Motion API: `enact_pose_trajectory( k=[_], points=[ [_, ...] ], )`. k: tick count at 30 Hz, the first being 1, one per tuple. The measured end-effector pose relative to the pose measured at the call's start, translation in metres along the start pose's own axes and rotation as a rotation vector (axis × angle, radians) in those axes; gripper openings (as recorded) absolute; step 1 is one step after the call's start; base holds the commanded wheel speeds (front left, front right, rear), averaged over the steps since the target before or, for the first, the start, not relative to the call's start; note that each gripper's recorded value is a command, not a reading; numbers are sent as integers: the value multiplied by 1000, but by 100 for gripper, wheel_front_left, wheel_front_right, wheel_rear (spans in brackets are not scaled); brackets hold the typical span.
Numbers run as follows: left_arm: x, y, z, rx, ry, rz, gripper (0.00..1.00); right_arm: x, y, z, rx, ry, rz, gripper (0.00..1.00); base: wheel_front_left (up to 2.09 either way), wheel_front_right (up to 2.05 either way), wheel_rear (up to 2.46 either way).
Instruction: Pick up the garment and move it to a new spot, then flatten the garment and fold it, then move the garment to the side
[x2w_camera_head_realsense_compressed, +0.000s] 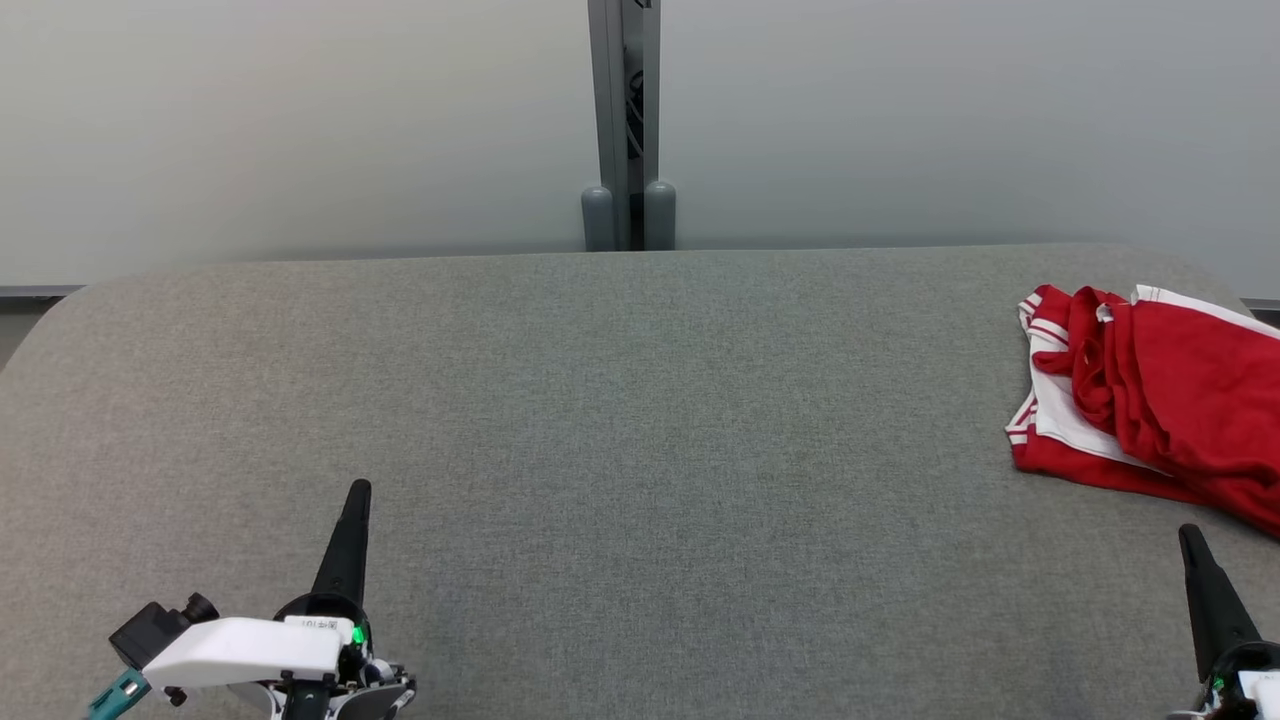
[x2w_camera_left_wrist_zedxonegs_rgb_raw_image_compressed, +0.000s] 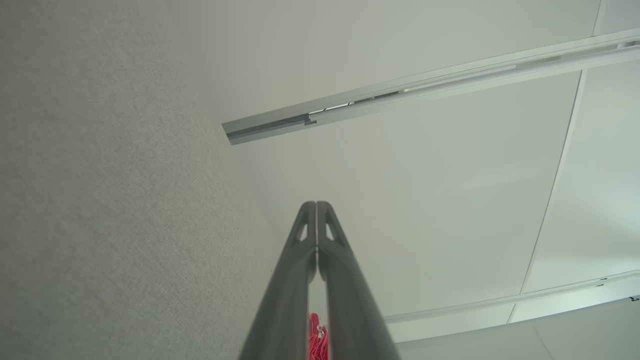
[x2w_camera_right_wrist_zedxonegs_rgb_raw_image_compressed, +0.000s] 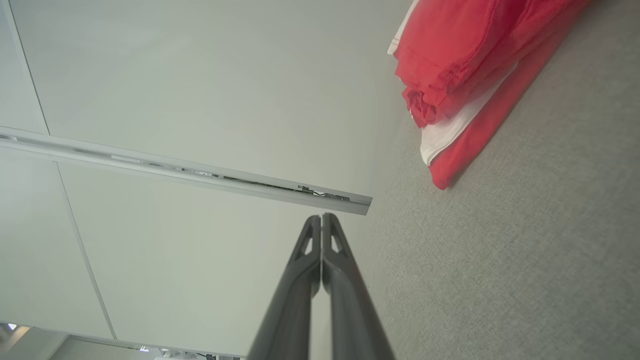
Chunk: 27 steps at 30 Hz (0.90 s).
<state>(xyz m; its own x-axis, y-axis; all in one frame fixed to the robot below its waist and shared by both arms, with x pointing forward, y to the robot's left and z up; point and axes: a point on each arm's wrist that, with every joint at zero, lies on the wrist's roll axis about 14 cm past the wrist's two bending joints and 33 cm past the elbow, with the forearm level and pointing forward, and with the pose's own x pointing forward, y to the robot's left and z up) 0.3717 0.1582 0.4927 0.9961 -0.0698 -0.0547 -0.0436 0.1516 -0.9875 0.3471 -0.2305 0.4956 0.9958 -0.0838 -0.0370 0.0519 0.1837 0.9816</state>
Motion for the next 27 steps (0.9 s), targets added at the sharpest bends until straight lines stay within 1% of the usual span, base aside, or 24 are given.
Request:
enact_pose_trajectory(
  k=[27],
  points=[
    [8,-11,-6,-153,35,-44,0,-5,5,16,196,-25,38,0,0,0,0]
  ],
)
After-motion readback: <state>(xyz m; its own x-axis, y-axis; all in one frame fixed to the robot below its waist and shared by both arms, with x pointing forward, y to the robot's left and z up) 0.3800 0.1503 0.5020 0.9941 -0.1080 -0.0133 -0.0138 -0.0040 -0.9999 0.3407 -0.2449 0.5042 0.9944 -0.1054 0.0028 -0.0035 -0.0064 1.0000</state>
